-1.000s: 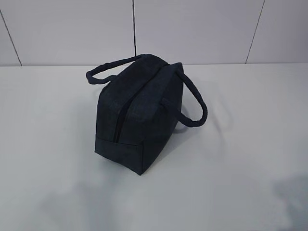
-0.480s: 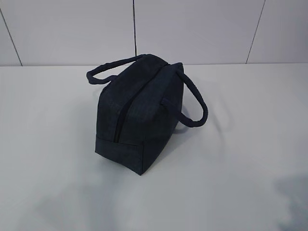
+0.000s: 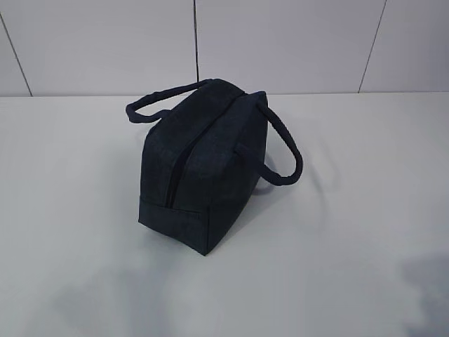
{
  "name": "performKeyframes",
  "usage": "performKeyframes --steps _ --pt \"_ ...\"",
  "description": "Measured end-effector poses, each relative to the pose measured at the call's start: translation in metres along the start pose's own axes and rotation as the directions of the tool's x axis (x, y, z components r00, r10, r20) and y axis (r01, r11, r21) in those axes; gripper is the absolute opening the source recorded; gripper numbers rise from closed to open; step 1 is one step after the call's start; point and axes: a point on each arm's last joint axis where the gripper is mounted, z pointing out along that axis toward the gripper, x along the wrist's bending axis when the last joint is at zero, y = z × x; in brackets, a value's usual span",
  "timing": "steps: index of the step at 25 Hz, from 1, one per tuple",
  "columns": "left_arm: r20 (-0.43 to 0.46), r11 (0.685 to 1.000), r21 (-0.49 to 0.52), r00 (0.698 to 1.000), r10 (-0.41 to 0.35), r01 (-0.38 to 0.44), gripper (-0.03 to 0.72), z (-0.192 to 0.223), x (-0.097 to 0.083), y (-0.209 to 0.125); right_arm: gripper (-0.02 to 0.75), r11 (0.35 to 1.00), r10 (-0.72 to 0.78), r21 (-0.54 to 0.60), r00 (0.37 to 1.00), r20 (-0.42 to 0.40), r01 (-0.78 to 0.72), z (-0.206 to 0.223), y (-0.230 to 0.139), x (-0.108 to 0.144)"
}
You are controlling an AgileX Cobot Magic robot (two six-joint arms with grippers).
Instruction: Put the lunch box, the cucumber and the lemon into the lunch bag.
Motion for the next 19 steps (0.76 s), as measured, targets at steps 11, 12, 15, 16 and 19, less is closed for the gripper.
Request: performKeyframes --steps 11,12,15,16,19 --pt "0.000 1.000 0.000 1.000 0.000 0.000 0.238 0.0000 0.0000 0.0000 0.382 0.999 0.047 -0.003 0.998 -0.049 -0.047 -0.0002 0.0005 0.0044" --pt "0.000 1.000 0.000 1.000 0.000 0.000 0.238 0.0000 0.0000 0.0000 0.382 0.999 0.048 -0.003 0.998 -0.049 -0.048 -0.0002 0.0005 0.0044" --pt "0.000 1.000 0.000 1.000 0.000 0.000 0.238 0.0000 0.0000 0.0000 0.382 0.999 0.050 -0.003 0.997 -0.051 -0.050 -0.0002 0.0005 0.0046" --pt "0.000 1.000 0.000 1.000 0.000 0.000 0.238 0.0000 0.0000 0.0000 0.382 0.999 0.051 -0.004 0.997 -0.051 -0.052 -0.0002 0.0006 0.0046" --pt "0.000 1.000 0.000 1.000 0.000 0.000 0.238 0.0000 0.0000 0.0000 0.382 0.999 0.052 -0.004 0.997 -0.052 -0.052 -0.0002 0.0006 0.0047"
